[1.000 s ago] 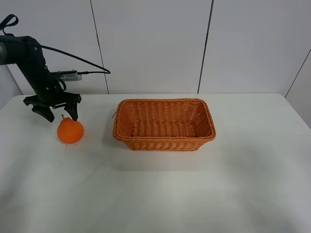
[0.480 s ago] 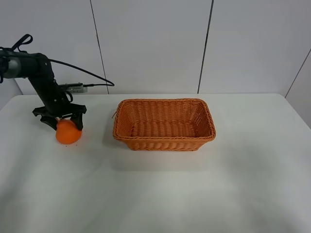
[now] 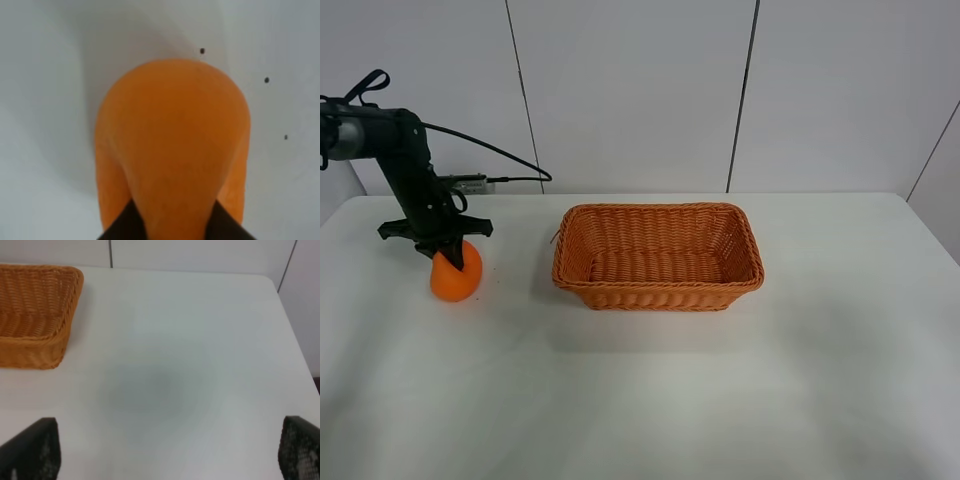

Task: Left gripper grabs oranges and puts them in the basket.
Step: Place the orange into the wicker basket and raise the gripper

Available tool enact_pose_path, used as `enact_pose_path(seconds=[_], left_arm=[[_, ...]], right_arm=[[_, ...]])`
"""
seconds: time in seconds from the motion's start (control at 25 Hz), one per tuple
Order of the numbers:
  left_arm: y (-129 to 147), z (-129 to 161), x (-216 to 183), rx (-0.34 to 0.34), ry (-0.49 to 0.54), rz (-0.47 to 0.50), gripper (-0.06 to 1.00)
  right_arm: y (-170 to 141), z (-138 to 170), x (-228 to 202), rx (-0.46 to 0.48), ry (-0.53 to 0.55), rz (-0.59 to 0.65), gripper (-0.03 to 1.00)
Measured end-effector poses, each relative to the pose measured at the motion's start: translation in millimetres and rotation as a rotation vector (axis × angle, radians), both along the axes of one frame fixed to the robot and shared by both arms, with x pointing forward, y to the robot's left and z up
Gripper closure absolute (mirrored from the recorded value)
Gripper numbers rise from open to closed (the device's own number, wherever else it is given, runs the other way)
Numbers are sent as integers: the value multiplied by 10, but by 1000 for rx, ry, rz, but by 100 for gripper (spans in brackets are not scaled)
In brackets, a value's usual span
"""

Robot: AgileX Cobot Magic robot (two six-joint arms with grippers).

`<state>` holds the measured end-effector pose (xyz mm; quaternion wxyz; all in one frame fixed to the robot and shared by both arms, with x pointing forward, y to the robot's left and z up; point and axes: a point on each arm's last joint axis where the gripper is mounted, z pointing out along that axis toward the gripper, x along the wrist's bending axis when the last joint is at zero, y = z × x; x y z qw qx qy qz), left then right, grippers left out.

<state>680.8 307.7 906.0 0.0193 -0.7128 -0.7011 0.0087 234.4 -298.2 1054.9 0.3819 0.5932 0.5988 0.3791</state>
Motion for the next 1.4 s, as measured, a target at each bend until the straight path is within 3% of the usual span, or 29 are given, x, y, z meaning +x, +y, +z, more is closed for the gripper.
enact_pose_path(seconds=[0.2,0.44,0.72,0.84,1.12,1.4], left_arm=[[2,383,34,3,-51,12,73],[-15,1259,-64,-15,-233,18,73],[-160,1617,-181,-27,-290,-5,73],[-469,1690,-183,-42,-313,-77,73],[-1511,1789,-336,-104,-352,-304,73],[-2349,1410,-273,-139,-333,-447,73]], right_arm=[[0,0,0,0,0,0,27],[0,0,0,0,0,0,27],[0,0,0,0,0,0,27],[0,0,0,0,0,0,27],[0,0,0,0,0,0,27],[0,0,0,0,0,0,27]])
